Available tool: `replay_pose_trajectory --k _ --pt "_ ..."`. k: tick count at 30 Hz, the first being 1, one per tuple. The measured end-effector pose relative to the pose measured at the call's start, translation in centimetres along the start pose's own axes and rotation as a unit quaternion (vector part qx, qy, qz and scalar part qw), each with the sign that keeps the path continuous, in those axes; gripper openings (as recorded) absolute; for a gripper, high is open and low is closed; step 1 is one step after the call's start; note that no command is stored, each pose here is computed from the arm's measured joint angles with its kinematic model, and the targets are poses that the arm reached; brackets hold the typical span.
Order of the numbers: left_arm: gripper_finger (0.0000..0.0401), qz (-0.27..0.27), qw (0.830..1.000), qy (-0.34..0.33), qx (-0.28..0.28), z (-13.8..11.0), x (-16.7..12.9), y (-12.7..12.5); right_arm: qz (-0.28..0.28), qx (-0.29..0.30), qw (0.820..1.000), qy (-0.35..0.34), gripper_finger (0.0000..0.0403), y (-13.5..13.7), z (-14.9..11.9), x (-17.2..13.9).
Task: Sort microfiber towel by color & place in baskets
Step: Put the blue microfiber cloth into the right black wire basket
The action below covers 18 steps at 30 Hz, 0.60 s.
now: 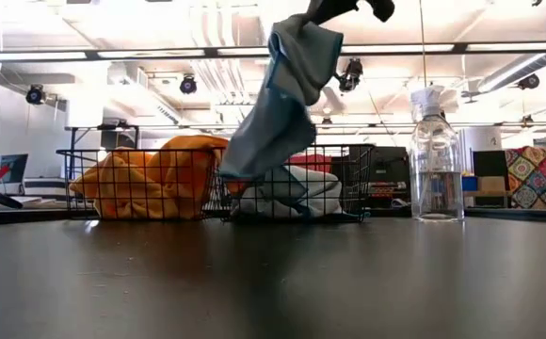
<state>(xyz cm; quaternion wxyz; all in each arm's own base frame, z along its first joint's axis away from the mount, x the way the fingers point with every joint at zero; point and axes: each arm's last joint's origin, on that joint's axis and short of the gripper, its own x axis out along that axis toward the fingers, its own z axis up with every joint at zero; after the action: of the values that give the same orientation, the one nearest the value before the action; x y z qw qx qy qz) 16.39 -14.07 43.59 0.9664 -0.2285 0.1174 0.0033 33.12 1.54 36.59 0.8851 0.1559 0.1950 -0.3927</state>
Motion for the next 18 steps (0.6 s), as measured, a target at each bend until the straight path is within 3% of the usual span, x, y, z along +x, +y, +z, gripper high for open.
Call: replay_pose_trajectory --k 6,18 --pt "0.0158 -0.004 0.999 -0.006 0.036 0.7 -0.4 -0.1 -0.051 0.025 0.998 -0.031 0.0009 -2.1 1.9 1.7" --pt "0.0158 -0.017 0.993 -0.032 0.11 4.8 -3.1 -0.3 -0.126 0.072 0.987 -0.063 0.0012 -6.7 4.9 5.5"
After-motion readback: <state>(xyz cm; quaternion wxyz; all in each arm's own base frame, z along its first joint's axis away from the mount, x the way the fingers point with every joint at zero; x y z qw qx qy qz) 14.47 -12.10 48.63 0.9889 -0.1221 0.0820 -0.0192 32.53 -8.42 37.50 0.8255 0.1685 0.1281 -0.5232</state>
